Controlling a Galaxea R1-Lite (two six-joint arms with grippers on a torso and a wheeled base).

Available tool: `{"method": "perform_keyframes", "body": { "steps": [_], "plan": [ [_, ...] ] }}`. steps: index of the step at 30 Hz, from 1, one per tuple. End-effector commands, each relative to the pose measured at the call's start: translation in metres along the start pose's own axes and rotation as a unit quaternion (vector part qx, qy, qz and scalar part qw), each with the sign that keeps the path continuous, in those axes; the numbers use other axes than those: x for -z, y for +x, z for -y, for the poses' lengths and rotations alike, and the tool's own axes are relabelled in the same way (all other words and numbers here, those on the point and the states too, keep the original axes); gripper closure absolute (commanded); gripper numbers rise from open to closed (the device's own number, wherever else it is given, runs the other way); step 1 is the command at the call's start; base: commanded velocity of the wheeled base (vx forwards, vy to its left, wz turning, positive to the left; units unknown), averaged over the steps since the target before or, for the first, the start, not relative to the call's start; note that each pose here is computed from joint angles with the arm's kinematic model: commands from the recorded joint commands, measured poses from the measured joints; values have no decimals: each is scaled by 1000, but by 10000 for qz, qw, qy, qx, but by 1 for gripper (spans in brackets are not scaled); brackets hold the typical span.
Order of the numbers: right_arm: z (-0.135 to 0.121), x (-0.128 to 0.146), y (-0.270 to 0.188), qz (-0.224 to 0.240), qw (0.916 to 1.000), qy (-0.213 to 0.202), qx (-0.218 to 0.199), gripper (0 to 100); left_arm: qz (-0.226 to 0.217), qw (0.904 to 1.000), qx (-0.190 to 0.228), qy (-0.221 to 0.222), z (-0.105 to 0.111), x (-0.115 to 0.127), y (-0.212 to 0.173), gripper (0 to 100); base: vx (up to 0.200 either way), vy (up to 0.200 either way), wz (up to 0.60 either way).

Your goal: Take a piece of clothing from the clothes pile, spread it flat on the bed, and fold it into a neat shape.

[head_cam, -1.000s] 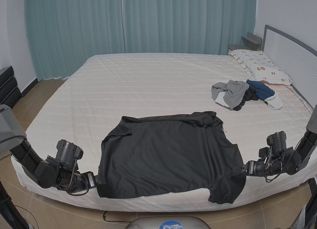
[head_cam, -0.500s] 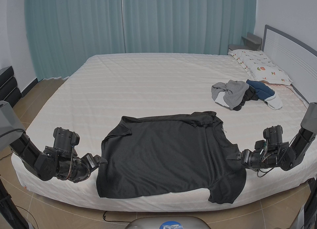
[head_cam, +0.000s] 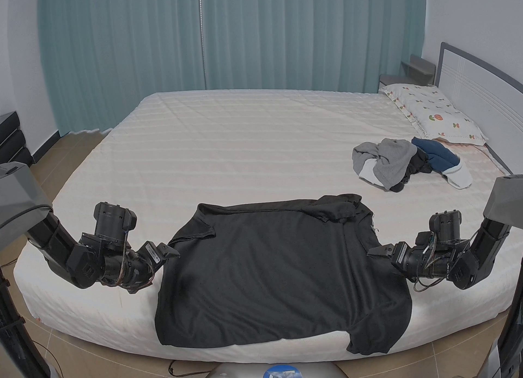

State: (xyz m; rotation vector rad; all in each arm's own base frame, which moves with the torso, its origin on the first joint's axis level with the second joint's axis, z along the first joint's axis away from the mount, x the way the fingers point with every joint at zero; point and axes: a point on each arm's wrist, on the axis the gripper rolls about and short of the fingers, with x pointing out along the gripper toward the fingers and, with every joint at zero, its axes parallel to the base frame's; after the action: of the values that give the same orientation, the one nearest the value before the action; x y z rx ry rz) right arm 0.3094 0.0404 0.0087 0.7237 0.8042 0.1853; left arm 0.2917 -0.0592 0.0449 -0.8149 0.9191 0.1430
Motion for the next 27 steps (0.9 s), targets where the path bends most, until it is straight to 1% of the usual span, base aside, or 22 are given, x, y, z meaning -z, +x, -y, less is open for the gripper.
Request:
{"method": "perform_keyframes", "body": {
  "steps": [1, 3, 5, 7, 10, 13, 19, 24, 27],
  "plan": [
    [0, 8, 7, -150, 9997, 176, 14, 0, 11, 9999, 26, -131, 3, -3, 7, 0, 0, 0, 0],
    [-1, 9, 10, -149, 9995, 286, 7, 0, 34, 9999, 57, -143, 5, -4, 7, 0, 0, 0, 0],
    [-2, 9, 11, -138, 9995, 300, -8, 0, 54, 9998, 90, -183, 6, -6, 7, 0, 0, 0, 0],
    [0, 10, 14, -122, 9994, 316, -31, 0, 113, 9987, 198, -452, 12, -11, 7, 0, 0, 0, 0],
    [2, 12, 16, -106, 9995, 303, -35, 0, 117, 9980, 214, -586, 13, -13, 9, 0, 0, 0, 0],
    [2, 12, 16, -79, 9995, 298, -59, 0, 92, 9982, 185, -569, 12, -11, 11, 0, 0, 0, 0],
    [2, 12, 16, -84, 9994, 332, -62, 0, 62, 9984, 182, -529, 13, -8, 10, 0, 200, 0, 0],
    [1, 13, 17, -90, 9991, 397, -73, 0, 27, 9989, 243, -400, 19, -4, 11, 0, 0, 0, 0],
    [-1, 14, 19, -122, 9984, 539, -91, 0, 48, 9987, 378, -327, 28, -5, 12, 0, 0, 0, 0]
  ]
}}
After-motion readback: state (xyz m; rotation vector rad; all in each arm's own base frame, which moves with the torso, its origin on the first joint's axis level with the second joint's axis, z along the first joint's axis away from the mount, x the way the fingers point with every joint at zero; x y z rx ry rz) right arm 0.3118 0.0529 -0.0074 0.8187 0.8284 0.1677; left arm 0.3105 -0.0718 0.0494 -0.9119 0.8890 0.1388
